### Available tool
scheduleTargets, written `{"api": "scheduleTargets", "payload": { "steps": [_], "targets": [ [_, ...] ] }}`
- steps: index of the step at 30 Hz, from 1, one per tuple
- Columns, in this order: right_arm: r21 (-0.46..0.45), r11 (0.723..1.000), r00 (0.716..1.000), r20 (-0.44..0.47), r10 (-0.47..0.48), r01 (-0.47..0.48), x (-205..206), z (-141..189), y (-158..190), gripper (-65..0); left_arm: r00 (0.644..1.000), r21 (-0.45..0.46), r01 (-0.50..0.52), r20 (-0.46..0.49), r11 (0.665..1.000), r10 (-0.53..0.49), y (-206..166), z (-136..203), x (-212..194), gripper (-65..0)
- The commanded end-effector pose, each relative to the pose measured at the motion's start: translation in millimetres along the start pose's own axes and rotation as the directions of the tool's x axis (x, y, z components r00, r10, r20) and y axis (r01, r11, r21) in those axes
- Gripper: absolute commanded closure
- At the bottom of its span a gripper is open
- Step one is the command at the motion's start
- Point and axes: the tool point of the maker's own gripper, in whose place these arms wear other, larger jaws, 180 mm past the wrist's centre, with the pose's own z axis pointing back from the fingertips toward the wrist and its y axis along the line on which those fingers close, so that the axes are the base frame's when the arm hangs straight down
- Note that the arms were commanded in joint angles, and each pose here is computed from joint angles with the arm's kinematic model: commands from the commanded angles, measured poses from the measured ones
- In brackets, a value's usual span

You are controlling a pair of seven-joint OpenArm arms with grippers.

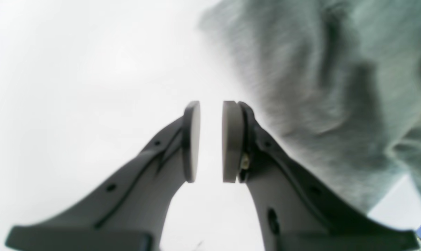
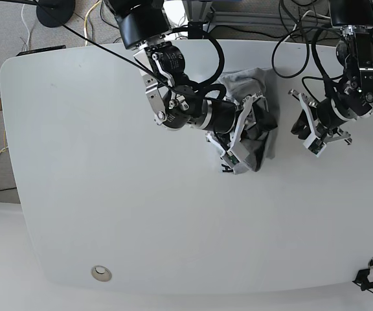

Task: Fold the T-shirt properly
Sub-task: 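Grasp the folded bundle with both grippers and flip it over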

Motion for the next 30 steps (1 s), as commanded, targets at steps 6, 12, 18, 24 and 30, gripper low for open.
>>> {"api": "scheduleTargets", "payload": {
  "steps": [6,12,18,24,30],
  "targets": [
    [0.029,0.996,0.995,0.066,0.079,-0.081,44.4,-4.0,7.8,-24.4,0.996,0.148,-0.043,0.081,0.988,0.032,48.1,33.4,13.7,-9.1],
    [0.096,0.974,0.978,0.022,0.206,-0.207,46.9,-18.0,39.9,-46.4,0.995,0.179,-0.044,0.095,0.983,0.027,56.4,42.0,17.0,-9.1],
    [0.136,0.947,0.954,-0.026,0.299,-0.293,45.3,-31.1,64.7,-48.5,0.995,0.179,-0.044,0.095,0.983,0.027,56.4,42.0,17.0,-9.1],
    [0.122,0.939,0.944,-0.043,0.328,-0.321,53.5,-35.8,62.1,-48.4,0.995,0.179,-0.044,0.095,0.983,0.027,56.4,42.0,17.0,-9.1],
    [0.018,0.95,0.951,-0.009,0.31,-0.31,79.3,-16.0,19.8,-48.3,0.995,0.164,-0.037,0.098,0.986,0.021,50.6,38.6,19.3,-9.1]
  ]
}}
